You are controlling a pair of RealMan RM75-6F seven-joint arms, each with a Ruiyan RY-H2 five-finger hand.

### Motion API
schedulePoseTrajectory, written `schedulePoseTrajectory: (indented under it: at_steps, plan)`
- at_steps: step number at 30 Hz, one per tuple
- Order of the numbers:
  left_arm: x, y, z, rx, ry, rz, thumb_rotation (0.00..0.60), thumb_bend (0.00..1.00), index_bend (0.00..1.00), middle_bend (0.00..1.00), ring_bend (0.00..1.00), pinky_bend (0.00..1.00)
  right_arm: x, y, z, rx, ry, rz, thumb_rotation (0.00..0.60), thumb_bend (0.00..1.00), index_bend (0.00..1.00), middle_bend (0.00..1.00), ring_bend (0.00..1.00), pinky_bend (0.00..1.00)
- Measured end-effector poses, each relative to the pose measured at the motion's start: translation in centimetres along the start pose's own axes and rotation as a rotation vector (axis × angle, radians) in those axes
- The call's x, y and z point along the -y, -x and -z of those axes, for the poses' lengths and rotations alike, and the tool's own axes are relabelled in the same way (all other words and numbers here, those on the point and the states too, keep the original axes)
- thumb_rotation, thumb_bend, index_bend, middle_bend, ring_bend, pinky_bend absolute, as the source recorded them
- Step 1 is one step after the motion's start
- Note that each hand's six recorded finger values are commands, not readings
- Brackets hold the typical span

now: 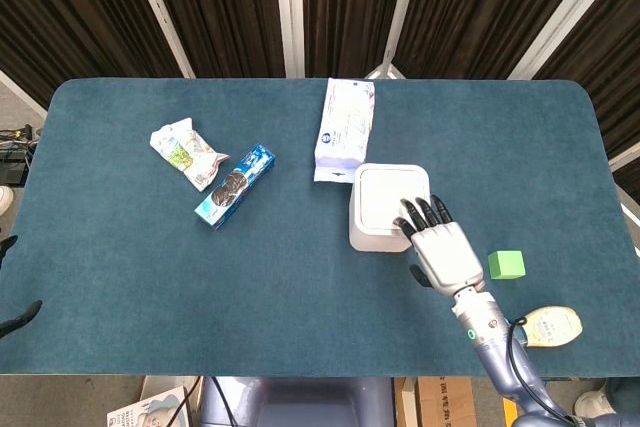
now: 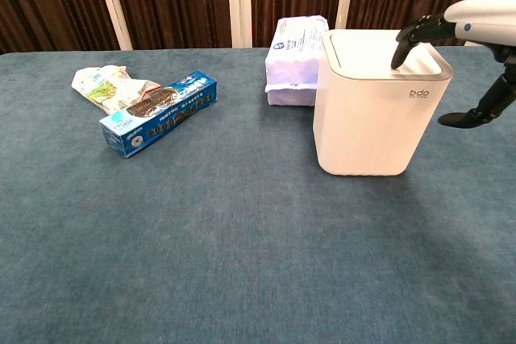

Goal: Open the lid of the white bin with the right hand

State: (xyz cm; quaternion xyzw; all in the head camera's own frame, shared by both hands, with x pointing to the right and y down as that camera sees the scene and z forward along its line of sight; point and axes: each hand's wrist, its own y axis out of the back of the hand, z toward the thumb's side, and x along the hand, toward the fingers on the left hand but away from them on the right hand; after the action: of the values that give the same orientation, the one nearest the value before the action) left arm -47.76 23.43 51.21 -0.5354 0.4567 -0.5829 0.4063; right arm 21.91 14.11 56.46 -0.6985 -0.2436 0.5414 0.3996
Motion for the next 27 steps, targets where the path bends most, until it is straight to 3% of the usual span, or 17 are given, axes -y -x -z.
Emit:
schedulePoseTrajectory:
  at_steps: [15,17,21,27]
  plan:
    - [0.0,0.0,-0.1,0.002,0.001,-0.001,0.6,0.07,0.16,0.07,0.0,0.0,0.7,0.1,0.6,0.027,-0.011,-0.009,0.6,0.29,0.36,0.08,0.04,0.0]
    - [0.0,0.0,-0.1,0.003,0.001,-0.002,0.6,0.07,0.16,0.07,0.0,0.0,0.5,0.1,0.6,0.025,-0.01,-0.003,0.6,0.29,0.32,0.07,0.04,0.0]
    - [0.0,0.0,-0.1,0.001,0.001,-0.002,0.6,0.07,0.16,0.07,0.0,0.0,-0.1,-0.1,0.6,0.025,0.0,0.021,0.6,0.29,0.11,0.04,0.04,0.0]
    - [-0.1,0.0,0.0,0.0,0.002,-0.004,0.6,0.07,0.16,0.07,0.0,0.0,-2.3,-0.8,1.2,0.034,0.092,0.114,0.6,0.29,0.02,0.02,0.03,0.0]
